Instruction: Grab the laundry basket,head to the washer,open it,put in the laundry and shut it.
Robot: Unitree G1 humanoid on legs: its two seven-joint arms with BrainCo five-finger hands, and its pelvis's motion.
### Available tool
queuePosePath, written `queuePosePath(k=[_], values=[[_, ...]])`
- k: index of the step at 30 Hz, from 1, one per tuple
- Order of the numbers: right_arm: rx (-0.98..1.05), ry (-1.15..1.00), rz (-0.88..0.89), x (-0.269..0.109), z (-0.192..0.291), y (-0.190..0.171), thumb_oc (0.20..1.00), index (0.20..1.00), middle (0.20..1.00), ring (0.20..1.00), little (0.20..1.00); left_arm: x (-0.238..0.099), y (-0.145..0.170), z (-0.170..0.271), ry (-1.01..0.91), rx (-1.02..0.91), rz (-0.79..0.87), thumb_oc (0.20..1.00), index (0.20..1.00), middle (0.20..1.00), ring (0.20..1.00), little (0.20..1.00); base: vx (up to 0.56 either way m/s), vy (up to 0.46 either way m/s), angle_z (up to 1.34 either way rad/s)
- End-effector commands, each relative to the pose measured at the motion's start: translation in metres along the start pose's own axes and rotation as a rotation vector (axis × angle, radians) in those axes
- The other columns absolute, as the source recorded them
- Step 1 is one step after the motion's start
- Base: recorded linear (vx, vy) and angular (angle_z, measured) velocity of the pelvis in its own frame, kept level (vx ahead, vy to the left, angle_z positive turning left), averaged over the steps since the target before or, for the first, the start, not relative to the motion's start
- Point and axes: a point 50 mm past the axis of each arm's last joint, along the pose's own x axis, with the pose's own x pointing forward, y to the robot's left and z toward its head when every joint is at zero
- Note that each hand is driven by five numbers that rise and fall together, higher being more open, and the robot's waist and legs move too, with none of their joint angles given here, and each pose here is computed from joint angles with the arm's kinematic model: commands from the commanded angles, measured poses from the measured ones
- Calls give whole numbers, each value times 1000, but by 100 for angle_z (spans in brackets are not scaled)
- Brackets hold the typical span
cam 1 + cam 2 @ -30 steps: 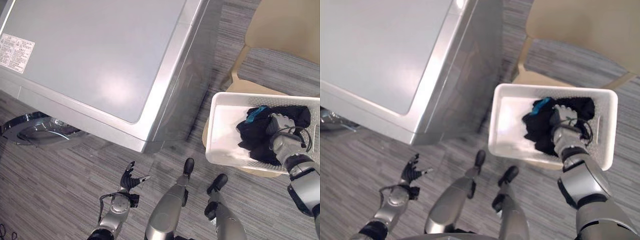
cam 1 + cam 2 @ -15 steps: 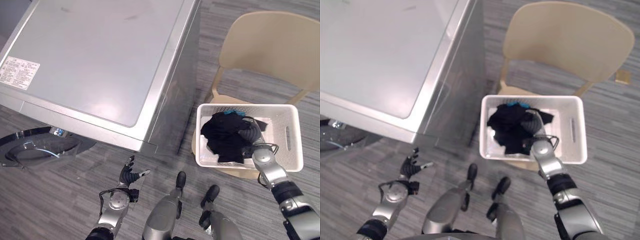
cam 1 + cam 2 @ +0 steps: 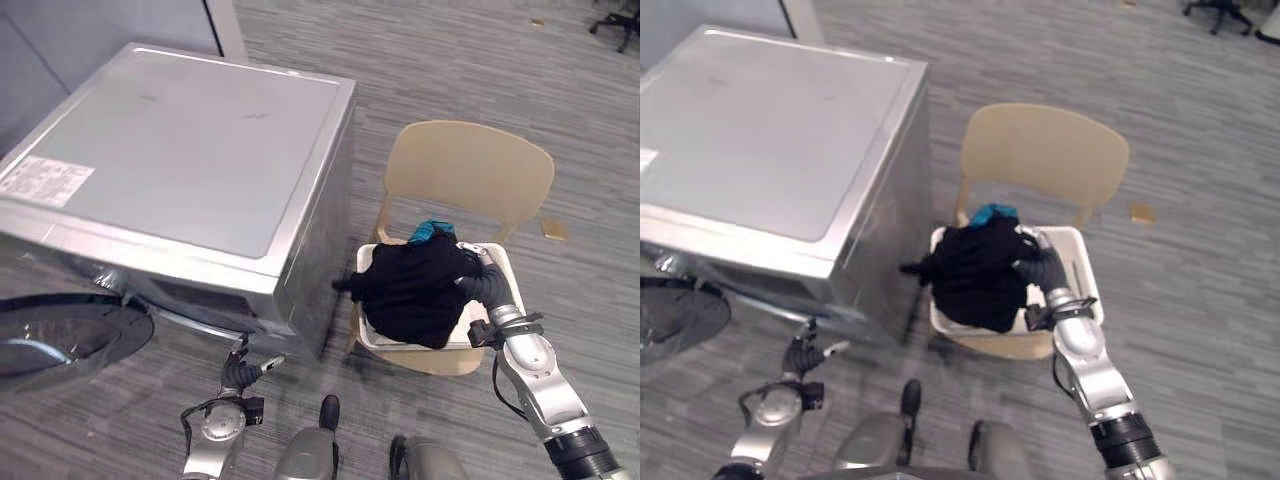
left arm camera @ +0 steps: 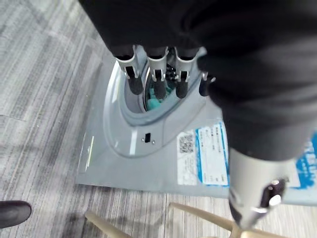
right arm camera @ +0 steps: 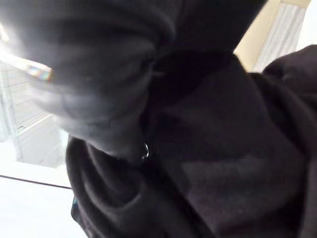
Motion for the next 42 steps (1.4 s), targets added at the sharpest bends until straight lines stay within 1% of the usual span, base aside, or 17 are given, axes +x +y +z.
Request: queuePosePath(k=[1, 5, 12, 14, 15, 16, 19, 23, 24, 28, 29, 30, 31, 32, 33, 37, 42], values=[[75, -197, -17, 18, 34, 1, 200, 200, 200, 200, 200, -1, 0, 14, -80, -6, 8, 1000, 1000, 1000, 1000, 1000, -284, -162, 23], [59, -214, -12, 24, 39, -2, 200, 200, 200, 200, 200, -1, -11, 25, -126, -21, -36, 1000, 1000, 1000, 1000, 1000, -415, -201, 45], [75, -196, 75, 26, 41, 8, 200, 200, 200, 200, 200, -3, -39, 87, -410, 140, -223, 1000, 1000, 1000, 1000, 1000, -232, -12, 69], [91, -184, 85, 26, 39, 10, 200, 200, 200, 200, 200, -4, -45, 93, -438, 167, -252, 1000, 1000, 1000, 1000, 1000, -4, 79, 84], [145, -184, 122, 29, 41, 21, 200, 200, 200, 200, 200, -7, -63, 105, -497, 197, -328, 1000, 1000, 1000, 1000, 1000, 36, 96, 97], [144, -184, 122, 30, 41, 21, 200, 200, 200, 200, 200, -7, -63, 106, -497, 197, -328, 1000, 1000, 1000, 1000, 1000, 81, 165, 67], [215, -193, 200, 41, 48, 46, 200, 200, 200, 200, 200, -8, -96, 136, -611, 220, -412, 1000, 1000, 1000, 1000, 1000, 46, 98, 21], [296, -206, 271, 50, 58, 71, 200, 200, 200, 200, 200, -11, -117, 160, -688, 201, -453, 1000, 1000, 1000, 1000, 1000, 11, 57, -11], [349, -214, 309, 52, 64, 85, 200, 200, 200, 200, 200, -13, -128, 172, -728, 193, -469, 1000, 1000, 1000, 1000, 1000, 0, 44, -12], [422, -215, 355, 52, 69, 104, 200, 200, 200, 200, 200, -14, -144, 189, -787, 223, -476, 1000, 1000, 1000, 1000, 1000, -7, 19, -2], [482, -190, 378, 49, 67, 116, 200, 200, 200, 200, 200, -11, -150, 195, -799, 234, -452, 388, 388, 388, 388, 388, -25, 9, -3], [501, -174, 382, 46, 64, 119, 376, 376, 376, 376, 376, -9, -150, 198, -801, 230, -432, 200, 200, 200, 200, 200, -33, 7, -3], [510, -158, 389, 43, 61, 121, 693, 693, 693, 693, 693, -8, -148, 199, -801, 227, -413, 200, 200, 200, 200, 200, -17, 0, -4], [510, -158, 389, 43, 61, 121, 900, 900, 900, 900, 900, -8, -148, 199, -801, 227, -413, 200, 200, 200, 200, 200, -13, -3, -6], [517, -142, 395, 40, 57, 120, 1000, 1000, 1000, 1000, 1000, -6, -144, 200, -804, 226, -394, 200, 200, 200, 200, 200, -12, -3, -6], [439, -101, 361, 28, 40, 99, 1000, 1000, 1000, 1000, 1000, -3, -119, 187, -765, 188, -328, 200, 200, 200, 200, 200, -2, -2, -1], [216, -116, 273, 21, 32, 63, 1000, 1000, 1000, 1000, 1000, 1, -89, 166, -692, 163, -249, 200, 200, 200, 200, 200, 9, -1, -3]])
